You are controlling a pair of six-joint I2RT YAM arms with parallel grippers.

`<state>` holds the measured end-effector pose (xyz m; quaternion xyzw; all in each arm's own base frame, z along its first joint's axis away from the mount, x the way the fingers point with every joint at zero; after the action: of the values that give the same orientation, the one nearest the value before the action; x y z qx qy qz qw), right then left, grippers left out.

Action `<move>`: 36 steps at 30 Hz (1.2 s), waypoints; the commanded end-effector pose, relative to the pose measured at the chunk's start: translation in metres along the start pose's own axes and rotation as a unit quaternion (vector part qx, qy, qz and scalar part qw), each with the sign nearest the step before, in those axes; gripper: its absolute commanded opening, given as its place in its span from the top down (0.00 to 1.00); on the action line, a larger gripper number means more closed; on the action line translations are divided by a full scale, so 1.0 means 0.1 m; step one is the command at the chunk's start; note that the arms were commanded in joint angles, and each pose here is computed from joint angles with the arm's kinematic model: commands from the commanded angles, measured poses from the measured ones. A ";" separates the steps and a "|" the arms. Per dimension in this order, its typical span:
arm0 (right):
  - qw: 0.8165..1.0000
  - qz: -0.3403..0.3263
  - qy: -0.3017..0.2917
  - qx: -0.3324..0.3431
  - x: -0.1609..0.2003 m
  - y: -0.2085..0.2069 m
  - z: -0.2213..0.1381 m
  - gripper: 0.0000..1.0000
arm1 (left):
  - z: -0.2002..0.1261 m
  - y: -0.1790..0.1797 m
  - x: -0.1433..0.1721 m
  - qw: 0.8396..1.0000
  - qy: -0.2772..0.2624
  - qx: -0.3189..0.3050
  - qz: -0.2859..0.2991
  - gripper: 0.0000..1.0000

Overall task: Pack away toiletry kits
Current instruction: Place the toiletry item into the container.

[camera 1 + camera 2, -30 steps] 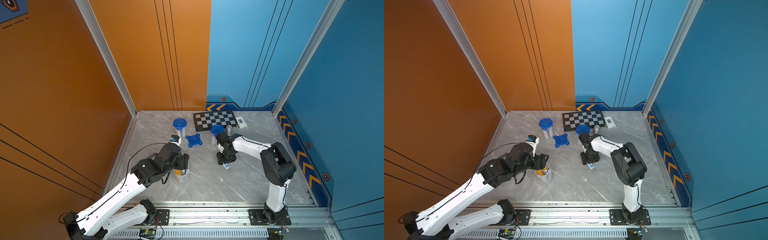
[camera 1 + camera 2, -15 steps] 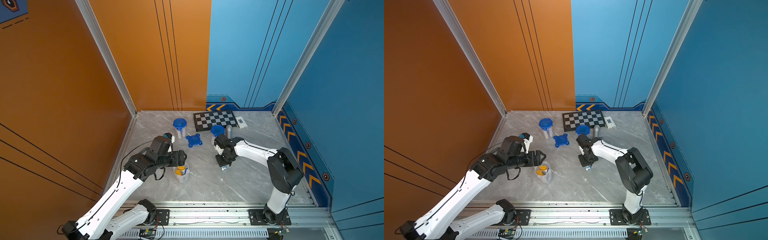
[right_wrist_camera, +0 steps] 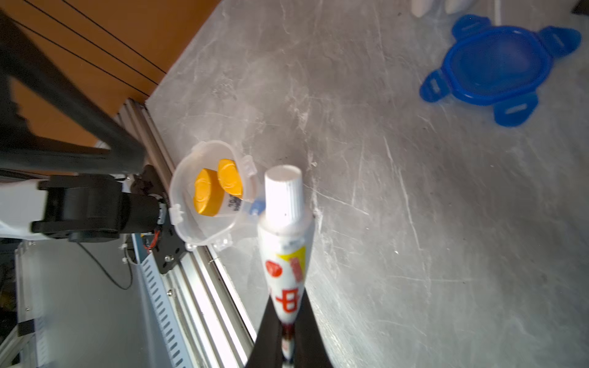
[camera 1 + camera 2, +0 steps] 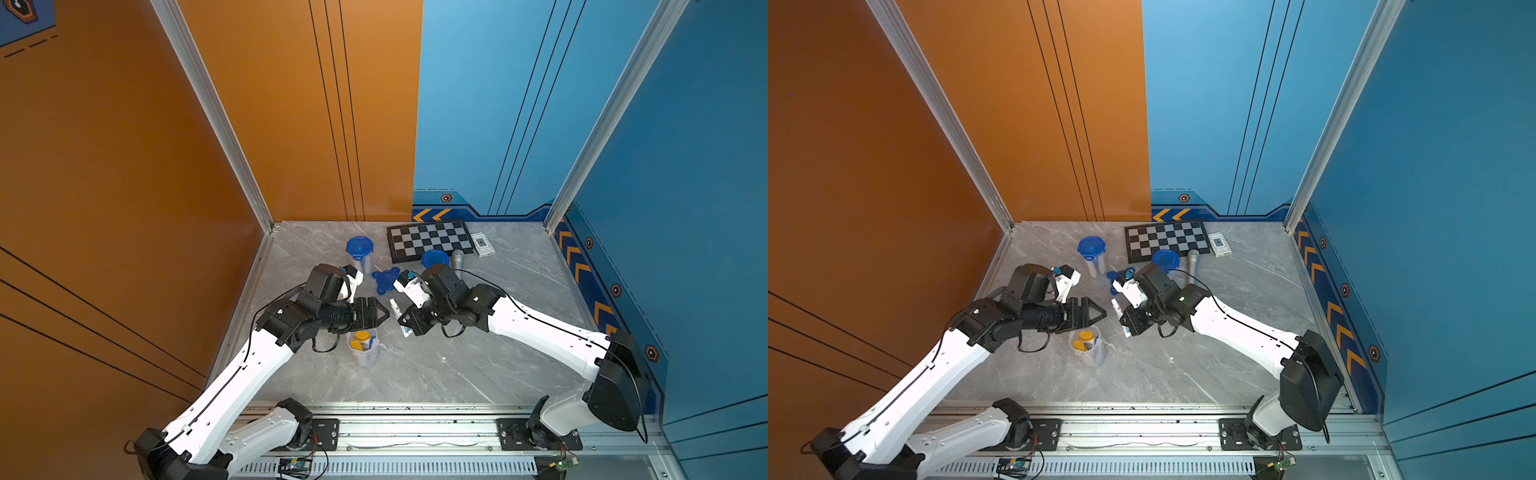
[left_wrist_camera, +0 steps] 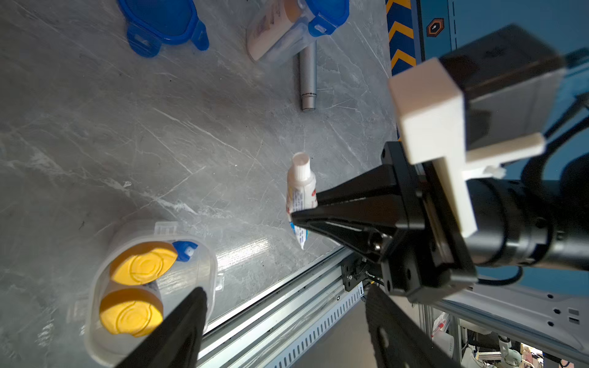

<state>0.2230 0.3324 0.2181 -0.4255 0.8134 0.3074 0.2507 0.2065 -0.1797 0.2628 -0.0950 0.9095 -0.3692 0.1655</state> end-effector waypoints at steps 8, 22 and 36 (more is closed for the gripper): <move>0.996 -0.033 -0.032 -0.078 -0.34 0.48 -0.01 0.97 | 0.24 0.10 -0.06 0.999 -0.012 0.029 -0.032 0.38; 0.996 -0.032 -0.030 -0.082 -0.37 0.50 0.07 0.94 | 0.21 0.15 -0.04 0.996 -0.028 0.069 -0.052 0.85; 0.999 0.014 -0.047 0.000 -0.45 0.08 -0.02 0.13 | -0.14 0.47 -0.04 0.991 -0.096 -0.067 0.066 1.00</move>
<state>0.2238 0.3675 0.2365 -0.4261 0.7970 0.3477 0.2495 0.2037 -0.1491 0.2379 -0.1077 0.9040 -0.3379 0.2387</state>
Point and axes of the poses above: each gripper's point midway between its finger pads, its own z axis out along the fingers, its own y axis along the line the jaws close on, x = y × z, the point moved 3 cm from there along -z, back along the fingers, and after that the axes turned 12 degrees about -z, right-handed, at the moved point
